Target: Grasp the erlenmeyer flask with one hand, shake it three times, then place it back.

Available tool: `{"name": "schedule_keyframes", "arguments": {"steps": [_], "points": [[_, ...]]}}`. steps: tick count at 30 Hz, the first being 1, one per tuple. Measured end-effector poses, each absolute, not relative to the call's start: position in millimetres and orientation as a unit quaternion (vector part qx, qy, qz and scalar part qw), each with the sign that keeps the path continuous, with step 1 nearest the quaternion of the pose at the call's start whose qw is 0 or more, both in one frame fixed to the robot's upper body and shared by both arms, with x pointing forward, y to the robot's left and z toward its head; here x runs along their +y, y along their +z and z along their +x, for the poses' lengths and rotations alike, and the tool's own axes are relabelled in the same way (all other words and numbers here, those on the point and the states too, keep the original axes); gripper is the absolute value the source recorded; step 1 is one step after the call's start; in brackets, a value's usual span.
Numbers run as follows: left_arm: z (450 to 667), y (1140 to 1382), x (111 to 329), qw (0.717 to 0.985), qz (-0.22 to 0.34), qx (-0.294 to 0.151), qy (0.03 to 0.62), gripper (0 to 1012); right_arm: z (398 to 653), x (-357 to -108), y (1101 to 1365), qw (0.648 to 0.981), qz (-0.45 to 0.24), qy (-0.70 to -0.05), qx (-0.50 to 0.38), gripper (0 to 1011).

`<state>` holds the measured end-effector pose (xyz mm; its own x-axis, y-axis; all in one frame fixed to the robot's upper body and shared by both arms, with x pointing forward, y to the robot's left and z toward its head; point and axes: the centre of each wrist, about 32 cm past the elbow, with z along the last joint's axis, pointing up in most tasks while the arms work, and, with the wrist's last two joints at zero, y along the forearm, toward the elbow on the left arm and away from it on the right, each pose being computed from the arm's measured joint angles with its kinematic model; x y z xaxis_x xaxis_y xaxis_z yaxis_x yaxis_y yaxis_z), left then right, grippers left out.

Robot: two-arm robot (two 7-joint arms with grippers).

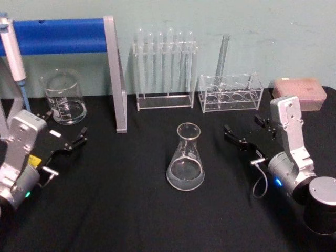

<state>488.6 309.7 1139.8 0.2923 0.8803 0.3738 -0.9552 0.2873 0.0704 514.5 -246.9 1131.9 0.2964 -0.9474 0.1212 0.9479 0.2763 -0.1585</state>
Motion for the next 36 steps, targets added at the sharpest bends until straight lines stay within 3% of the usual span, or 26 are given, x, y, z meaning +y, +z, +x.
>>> {"name": "schedule_keyframes", "arguments": {"steps": [36], "points": [[488.6,1139.8,309.7,0.791,0.141,-0.132,0.580,1001,514.4,-246.9,1131.9,0.799,-0.100,-0.593,-0.001,1000]]}}
